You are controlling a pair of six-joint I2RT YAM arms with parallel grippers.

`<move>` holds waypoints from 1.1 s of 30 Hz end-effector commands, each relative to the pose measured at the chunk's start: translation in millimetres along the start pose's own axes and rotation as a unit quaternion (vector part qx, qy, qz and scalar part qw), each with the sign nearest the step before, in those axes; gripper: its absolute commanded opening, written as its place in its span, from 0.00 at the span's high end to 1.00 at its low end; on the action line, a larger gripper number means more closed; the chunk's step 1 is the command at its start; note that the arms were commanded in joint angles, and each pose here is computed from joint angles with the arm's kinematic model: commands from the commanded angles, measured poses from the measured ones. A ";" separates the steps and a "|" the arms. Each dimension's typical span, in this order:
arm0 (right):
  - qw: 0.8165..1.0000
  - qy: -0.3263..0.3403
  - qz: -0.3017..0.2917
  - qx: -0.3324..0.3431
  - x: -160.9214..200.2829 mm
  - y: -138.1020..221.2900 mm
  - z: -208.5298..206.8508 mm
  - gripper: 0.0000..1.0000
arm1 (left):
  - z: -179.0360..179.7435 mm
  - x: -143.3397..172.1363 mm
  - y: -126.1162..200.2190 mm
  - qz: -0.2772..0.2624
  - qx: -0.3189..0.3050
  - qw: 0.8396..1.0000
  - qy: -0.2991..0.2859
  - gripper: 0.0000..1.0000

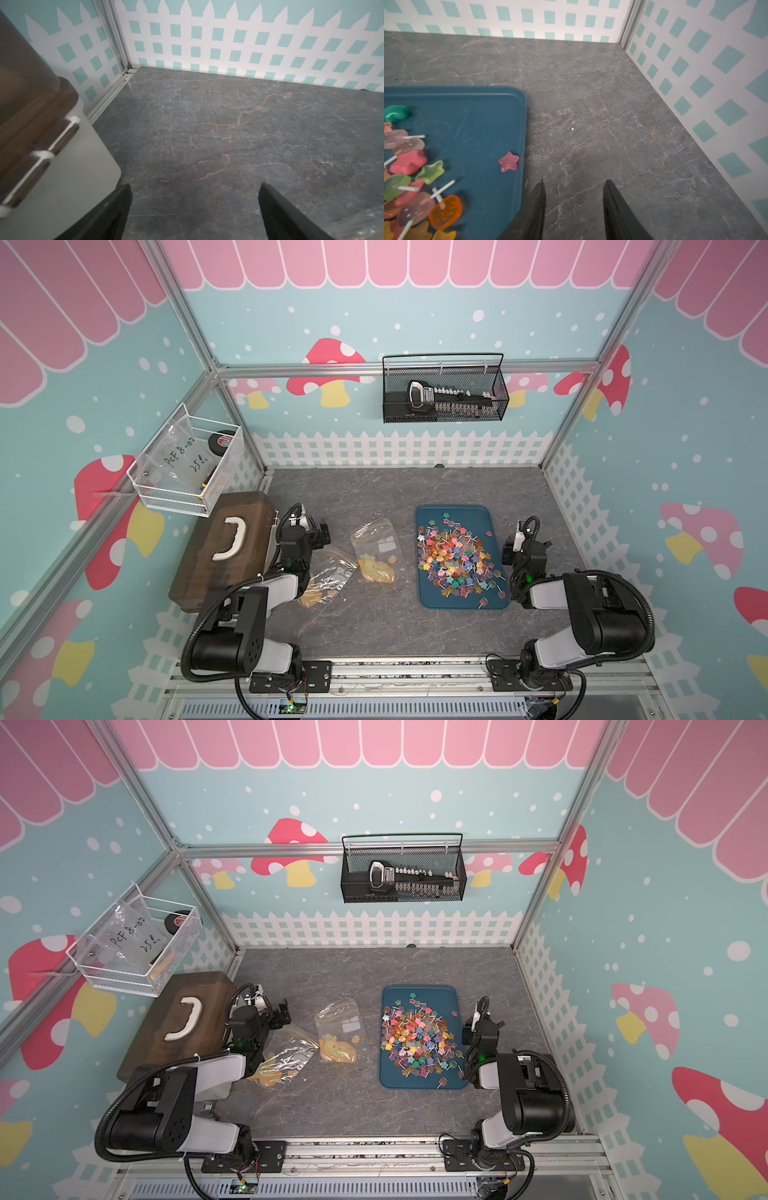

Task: Pour candies out of the ziploc bag
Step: Reset both arms

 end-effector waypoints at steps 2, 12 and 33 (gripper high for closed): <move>0.999 0.004 -0.042 -0.017 -23.5 -2.8 4.4 0.53 | -2.6 -3.5 -2.2 -0.031 0.016 0.999 -0.011 0.01; 0.997 0.028 -0.023 -0.061 -24.0 -10.0 19.3 0.17 | -2.6 -3.1 -4.4 -0.026 0.016 0.999 -0.011 0.01; 0.997 0.030 -0.027 -0.060 -24.4 -8.7 19.9 0.02 | -2.8 -3.8 -1.0 -0.030 0.012 0.999 -0.014 0.01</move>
Point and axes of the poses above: each gripper's point midway between its finger pads, its own y axis back along the fingers, its own z axis along the line the jaws close on, x = y × z, the point moved 2 cm from there along y, back along the fingers, and after that the axes turned 1 degree about -y, right-handed, at the moved point
